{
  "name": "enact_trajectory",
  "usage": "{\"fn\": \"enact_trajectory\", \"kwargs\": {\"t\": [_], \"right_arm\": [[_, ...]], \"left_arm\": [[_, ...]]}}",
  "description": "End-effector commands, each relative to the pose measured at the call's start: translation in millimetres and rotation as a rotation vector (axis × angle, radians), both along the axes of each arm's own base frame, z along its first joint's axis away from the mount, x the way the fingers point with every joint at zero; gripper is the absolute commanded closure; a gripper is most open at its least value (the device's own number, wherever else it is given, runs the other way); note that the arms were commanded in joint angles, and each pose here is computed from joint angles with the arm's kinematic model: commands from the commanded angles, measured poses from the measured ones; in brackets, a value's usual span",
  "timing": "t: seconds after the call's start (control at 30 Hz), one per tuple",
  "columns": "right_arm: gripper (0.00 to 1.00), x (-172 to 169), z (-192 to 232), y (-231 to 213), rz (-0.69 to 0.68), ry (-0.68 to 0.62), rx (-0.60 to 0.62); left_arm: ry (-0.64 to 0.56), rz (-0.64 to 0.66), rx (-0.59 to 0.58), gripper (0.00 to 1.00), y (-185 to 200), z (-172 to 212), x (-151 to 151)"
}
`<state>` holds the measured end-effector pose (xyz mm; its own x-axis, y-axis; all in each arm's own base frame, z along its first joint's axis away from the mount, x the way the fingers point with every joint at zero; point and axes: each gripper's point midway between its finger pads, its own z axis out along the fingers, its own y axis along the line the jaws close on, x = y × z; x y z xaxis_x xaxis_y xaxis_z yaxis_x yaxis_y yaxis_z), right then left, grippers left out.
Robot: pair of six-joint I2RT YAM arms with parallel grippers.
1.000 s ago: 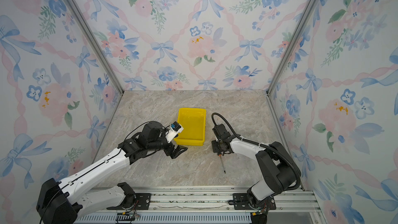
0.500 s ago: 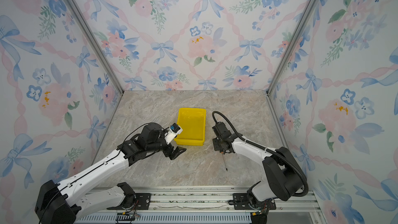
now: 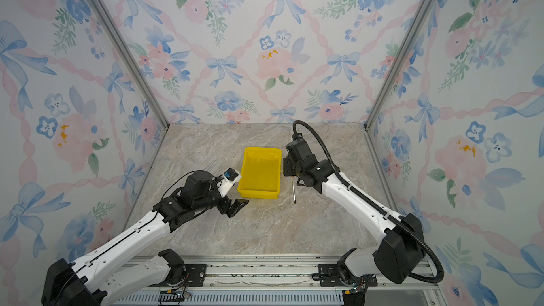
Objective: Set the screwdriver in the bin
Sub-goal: 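Lift the screwdriver with the right gripper and carry it over the yellow bin, then lower the screwdriver into the yellow bin with the right gripper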
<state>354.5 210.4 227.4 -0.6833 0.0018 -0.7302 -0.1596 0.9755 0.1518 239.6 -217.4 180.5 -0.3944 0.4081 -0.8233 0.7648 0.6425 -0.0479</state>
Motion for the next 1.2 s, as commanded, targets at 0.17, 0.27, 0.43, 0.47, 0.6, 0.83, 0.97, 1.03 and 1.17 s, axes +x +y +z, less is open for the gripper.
{"fn": "enact_trajectory", "kwargs": {"t": [0.17,0.27,0.43,0.47,0.6,0.83,0.97,1.03,1.17], "right_arm": [[1.0,41,-2,63,-0.001,0.031,0.111],[1.0,55,-13,84,-0.003,0.039,0.124],[1.0,78,-30,106,-0.024,0.05,0.159],[1.0,83,-32,110,-0.022,0.049,0.159],[1.0,97,-41,116,-0.032,0.051,0.149],[1.0,110,-74,118,-0.077,0.103,0.172],[1.0,110,-88,121,-0.082,0.129,0.173],[1.0,109,-95,123,-0.081,0.143,0.176],[1.0,107,-113,126,-0.085,0.18,0.171]], "left_arm": [[-0.061,0.035,-0.025,0.02,9,12,3],[-0.065,0.055,-0.031,0.03,13,12,2],[-0.066,0.073,-0.049,0.03,19,12,-2],[-0.067,0.076,-0.053,0.02,20,12,-4],[-0.074,0.092,-0.07,0.03,25,13,-7],[-0.073,0.097,-0.068,0.02,25,12,-7],[-0.069,0.1,-0.058,0.03,26,9,-5],[-0.069,0.1,-0.054,0.02,26,8,-5],[-0.07,0.108,-0.044,0.03,28,6,-3]]}}
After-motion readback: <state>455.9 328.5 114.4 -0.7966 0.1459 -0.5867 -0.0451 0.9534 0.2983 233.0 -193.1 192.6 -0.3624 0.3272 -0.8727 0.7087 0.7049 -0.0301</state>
